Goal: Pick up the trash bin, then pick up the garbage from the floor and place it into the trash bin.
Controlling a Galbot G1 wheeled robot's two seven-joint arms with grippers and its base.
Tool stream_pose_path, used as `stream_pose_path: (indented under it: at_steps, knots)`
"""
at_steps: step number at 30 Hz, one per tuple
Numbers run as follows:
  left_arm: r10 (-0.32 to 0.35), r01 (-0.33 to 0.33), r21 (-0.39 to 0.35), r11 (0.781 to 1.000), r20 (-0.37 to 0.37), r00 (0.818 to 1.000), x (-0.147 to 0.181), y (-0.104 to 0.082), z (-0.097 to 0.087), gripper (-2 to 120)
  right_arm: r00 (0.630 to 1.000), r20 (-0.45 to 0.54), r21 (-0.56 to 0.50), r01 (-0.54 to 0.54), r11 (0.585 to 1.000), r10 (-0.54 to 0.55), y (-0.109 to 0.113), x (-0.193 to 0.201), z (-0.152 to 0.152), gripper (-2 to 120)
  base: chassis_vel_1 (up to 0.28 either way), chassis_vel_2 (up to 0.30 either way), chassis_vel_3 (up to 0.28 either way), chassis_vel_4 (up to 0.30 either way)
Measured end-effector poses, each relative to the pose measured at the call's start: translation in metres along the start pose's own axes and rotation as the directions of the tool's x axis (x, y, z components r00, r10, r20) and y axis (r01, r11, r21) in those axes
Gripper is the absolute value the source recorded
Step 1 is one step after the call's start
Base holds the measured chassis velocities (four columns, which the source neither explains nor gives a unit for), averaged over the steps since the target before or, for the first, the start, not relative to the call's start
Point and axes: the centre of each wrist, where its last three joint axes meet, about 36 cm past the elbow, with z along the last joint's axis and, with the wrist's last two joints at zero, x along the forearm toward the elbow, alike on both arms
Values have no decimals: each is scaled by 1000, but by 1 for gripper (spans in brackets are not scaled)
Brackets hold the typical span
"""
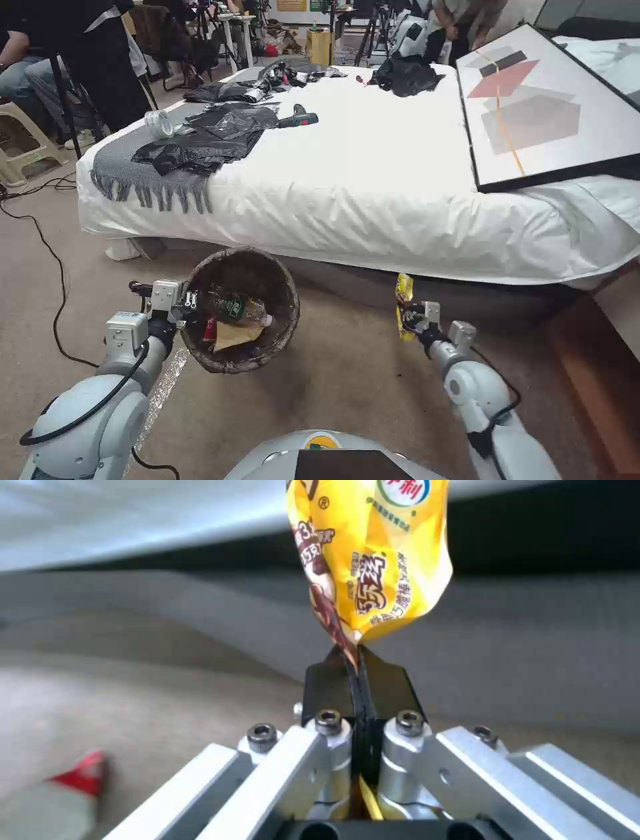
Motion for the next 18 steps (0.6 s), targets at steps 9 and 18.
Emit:
stream_pose_path:
  at_steps: [9,18]
  knots:
    - [2,-2,-3,1000,-7,1000,0,-1,1,3,982,82,134,159,978,-171,53,53,-68,0,0,0,0,0]
    - [7,-7,-7,1000,-7,1000,0,-1,0,3,916,126,236,345,908,-381,99,81,-126,0,0,0,0,0]
